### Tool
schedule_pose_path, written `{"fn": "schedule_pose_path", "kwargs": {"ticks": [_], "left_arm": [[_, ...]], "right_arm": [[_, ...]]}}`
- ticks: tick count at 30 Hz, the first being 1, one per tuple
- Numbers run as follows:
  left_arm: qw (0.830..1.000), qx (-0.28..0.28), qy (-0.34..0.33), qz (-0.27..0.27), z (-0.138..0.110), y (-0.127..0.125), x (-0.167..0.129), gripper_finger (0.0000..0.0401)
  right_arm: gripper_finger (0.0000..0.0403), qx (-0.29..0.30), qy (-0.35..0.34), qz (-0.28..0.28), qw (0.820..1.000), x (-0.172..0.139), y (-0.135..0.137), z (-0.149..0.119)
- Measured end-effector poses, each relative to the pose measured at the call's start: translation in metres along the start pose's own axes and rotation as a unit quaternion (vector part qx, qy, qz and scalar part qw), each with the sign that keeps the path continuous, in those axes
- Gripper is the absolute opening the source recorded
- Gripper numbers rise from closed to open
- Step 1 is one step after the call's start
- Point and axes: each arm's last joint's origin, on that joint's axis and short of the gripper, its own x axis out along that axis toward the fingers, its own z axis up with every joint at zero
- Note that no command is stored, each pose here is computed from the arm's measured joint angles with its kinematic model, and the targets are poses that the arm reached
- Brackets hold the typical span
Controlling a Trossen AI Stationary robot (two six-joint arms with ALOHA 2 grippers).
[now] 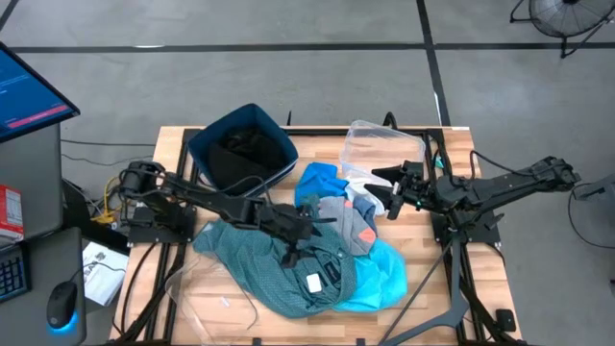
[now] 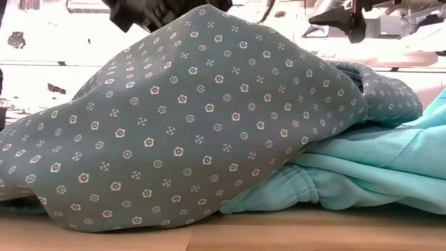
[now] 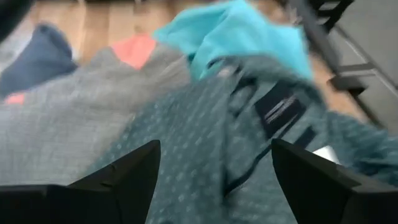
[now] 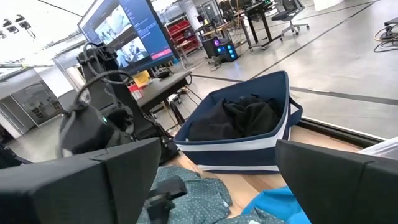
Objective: Pick & Place Cloths
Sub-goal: Put the blue shirt into the blue bin
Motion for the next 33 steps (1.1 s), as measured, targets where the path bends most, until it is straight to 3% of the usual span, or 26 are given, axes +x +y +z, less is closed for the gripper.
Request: {"fn": "schedule_pose_path", "kwargs": {"ticks": [6,9,13,18,22,26,29,33], "left_arm": [[0.998,-0.015,0.036,0.057,-0.019,0.006,0.022,0.0284],[0.995,-0.04,0.055,0.079,-0.03,0.008,0.03,0.0257],[0.988,-0.098,0.078,0.09,-0.037,0.008,0.032,0.0175],[0.983,-0.148,0.046,0.093,-0.02,0.007,0.015,0.0022],[0.98,-0.168,-0.025,0.101,0.008,0.005,-0.017,0.0006],[0.971,-0.174,-0.123,0.109,0.043,0.002,-0.071,0.0001],[0.955,-0.166,-0.212,0.122,0.065,0.0,-0.118,0.0001],[0.916,-0.17,-0.345,0.114,0.088,0.002,-0.181,0.0001]], "right_arm": [[0.0311,-0.002,0.002,-0.001,1.0,0.0,0.0,0.0],[0.0311,-0.006,0.007,-0.004,1.0,0.0,-0.001,-0.002],[0.0311,-0.008,0.009,-0.005,1.0,0.0,-0.001,-0.002],[0.0311,-0.008,0.009,-0.005,1.0,0.0,-0.001,-0.002],[0.0311,-0.008,0.009,-0.005,1.0,0.0,-0.001,-0.002],[0.0311,-0.007,0.008,-0.005,1.0,0.0,-0.001,-0.002],[0.0311,-0.007,0.007,-0.006,1.0,0.0,-0.001,-0.002],[0.0311,-0.007,0.007,-0.006,1.0,0.0,-0.001,-0.002]]}}
